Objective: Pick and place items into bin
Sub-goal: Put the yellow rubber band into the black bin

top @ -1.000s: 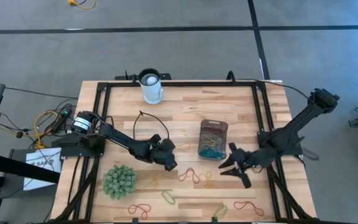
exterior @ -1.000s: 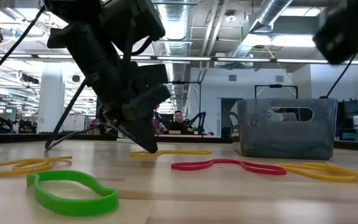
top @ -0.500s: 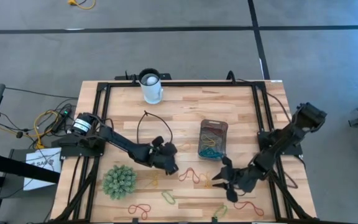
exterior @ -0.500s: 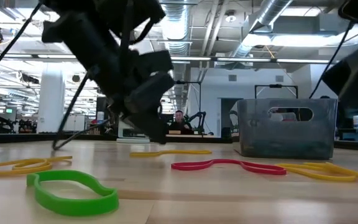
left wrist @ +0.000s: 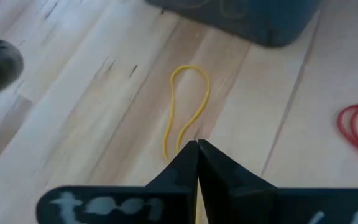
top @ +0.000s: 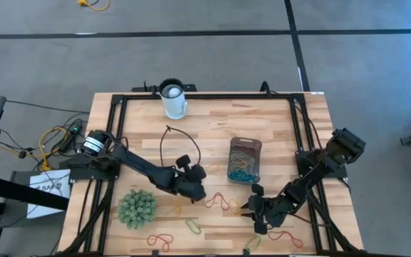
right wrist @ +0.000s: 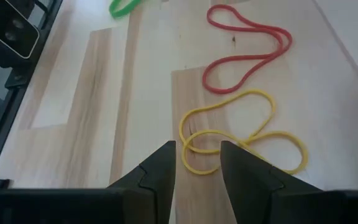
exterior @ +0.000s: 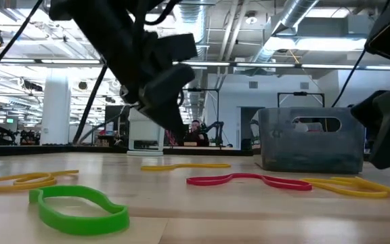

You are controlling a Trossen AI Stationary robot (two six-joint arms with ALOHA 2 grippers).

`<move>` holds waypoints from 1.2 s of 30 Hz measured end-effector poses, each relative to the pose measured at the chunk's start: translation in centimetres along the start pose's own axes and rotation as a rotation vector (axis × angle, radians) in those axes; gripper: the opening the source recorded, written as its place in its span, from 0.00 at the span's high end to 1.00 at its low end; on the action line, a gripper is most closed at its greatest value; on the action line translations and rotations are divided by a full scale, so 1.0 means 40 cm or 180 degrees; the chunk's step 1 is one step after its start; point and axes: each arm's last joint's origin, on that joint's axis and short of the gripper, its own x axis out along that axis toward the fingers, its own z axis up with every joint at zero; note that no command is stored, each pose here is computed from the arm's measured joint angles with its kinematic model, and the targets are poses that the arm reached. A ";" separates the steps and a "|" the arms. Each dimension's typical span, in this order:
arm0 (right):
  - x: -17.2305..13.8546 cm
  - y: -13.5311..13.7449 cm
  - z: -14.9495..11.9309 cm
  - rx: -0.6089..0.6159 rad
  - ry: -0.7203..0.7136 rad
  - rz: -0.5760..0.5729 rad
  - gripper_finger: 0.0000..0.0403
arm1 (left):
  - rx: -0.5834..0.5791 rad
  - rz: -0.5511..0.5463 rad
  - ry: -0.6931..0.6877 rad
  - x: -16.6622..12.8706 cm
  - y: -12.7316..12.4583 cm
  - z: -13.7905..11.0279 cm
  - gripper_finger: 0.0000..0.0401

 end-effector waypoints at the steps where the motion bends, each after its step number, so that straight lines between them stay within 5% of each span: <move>1: 0.000 0.000 0.000 0.0001 -0.0003 0.0003 0.70 | -0.0004 -0.0001 0.0029 0.005 0.005 -0.002 0.99; 10: -0.010 0.004 0.013 0.0040 -0.0061 0.0059 0.70 | -0.0445 -0.0040 0.0246 0.045 0.050 0.000 0.85; 19: -0.010 0.004 0.012 0.0037 -0.0056 0.0057 0.70 | -0.0435 -0.0123 0.0290 0.055 0.061 0.009 0.73; 36: -0.010 0.004 0.013 0.0048 -0.0074 0.0066 0.70 | -0.0556 0.0248 0.0257 0.137 0.042 -0.042 0.72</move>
